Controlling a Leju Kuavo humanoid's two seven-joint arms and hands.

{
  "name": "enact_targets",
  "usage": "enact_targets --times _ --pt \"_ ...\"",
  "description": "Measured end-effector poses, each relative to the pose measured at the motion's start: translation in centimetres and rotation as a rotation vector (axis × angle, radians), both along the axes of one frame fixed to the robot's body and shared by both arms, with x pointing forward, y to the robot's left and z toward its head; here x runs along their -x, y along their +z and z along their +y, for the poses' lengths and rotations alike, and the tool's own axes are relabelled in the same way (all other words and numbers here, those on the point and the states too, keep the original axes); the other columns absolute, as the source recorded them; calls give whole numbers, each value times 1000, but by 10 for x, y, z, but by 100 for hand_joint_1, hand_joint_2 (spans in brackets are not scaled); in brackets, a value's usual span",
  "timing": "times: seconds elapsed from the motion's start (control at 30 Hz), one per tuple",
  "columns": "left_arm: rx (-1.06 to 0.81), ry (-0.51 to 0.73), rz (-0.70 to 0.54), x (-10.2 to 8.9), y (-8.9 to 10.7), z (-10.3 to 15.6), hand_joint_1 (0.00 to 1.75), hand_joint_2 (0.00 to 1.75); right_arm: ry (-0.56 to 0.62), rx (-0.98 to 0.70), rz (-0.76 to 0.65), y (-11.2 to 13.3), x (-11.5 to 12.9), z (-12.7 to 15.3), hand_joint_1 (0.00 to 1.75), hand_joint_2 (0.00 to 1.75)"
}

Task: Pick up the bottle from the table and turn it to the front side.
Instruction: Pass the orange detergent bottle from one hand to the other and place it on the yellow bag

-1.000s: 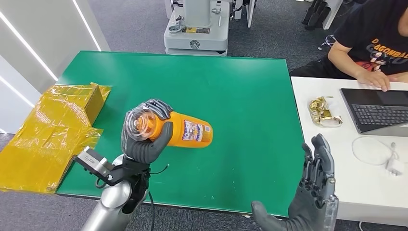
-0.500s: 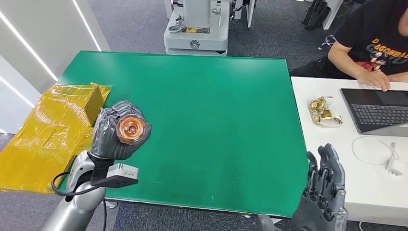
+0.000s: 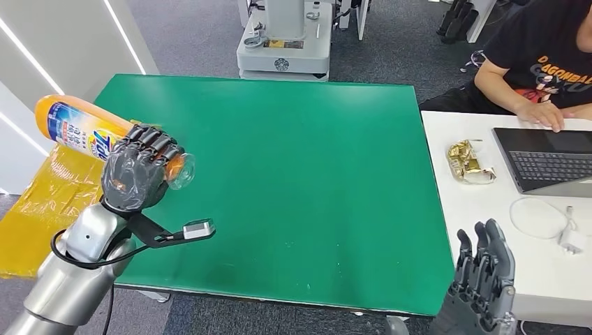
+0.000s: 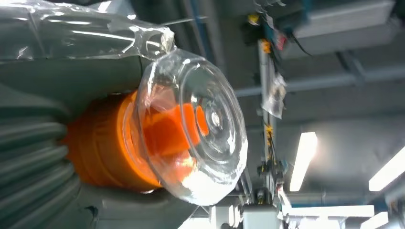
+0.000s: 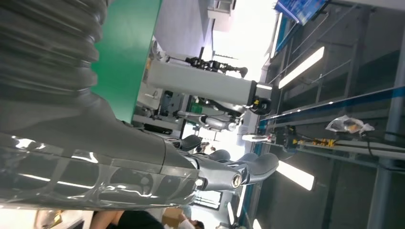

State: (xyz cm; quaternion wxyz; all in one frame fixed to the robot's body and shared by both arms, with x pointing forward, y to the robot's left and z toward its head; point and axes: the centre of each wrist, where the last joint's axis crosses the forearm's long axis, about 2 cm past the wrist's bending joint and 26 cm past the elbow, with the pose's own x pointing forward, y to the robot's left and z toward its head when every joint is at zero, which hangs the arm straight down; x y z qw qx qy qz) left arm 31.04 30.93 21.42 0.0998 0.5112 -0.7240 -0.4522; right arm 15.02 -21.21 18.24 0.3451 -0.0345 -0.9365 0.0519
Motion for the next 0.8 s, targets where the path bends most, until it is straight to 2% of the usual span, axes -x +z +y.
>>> enact_targets --times 0.43,0.67,0.8 --pt "-274 141 462 -32 -49 12 175 175 60 5 -3 -1 -2 0 0 175" --pt "-307 168 519 -38 -57 15 175 175 74 10 -4 -1 -4 0 0 175" --pt "-350 246 669 -54 -76 26 175 175 90 19 -4 -1 -7 1 0 175"
